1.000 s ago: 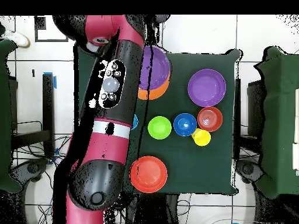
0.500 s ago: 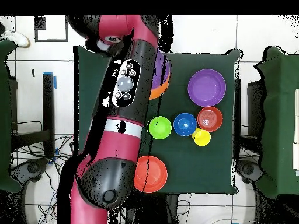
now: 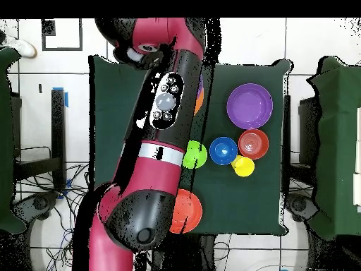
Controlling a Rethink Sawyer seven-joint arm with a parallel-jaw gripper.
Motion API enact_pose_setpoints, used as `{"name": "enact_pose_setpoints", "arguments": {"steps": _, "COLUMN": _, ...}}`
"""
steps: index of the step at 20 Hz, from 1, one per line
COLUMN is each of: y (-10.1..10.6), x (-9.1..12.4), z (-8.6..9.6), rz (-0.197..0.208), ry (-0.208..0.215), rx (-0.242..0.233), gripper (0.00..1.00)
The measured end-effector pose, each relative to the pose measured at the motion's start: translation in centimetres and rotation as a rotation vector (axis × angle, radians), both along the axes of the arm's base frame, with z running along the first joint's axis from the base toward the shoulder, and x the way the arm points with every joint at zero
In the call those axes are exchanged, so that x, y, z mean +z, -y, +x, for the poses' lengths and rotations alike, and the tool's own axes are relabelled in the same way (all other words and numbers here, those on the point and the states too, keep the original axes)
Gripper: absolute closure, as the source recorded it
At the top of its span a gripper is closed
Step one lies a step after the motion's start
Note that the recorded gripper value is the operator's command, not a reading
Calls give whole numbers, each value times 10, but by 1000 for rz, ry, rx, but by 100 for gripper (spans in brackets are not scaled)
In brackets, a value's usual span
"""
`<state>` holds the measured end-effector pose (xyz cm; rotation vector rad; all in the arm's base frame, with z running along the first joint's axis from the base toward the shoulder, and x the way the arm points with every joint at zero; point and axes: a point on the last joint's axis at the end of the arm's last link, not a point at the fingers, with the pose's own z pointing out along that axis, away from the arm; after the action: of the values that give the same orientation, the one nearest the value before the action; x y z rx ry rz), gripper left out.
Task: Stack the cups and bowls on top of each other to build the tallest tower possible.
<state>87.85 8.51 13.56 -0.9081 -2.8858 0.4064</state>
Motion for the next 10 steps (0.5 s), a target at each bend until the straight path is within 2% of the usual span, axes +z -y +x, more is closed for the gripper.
{"name": "enact_pose_setpoints", "arguments": {"steps": 10, "y": 16, "x": -5, "z": -15, "rz": -3, "ry": -31, "rx": -32, "gripper": 0}}
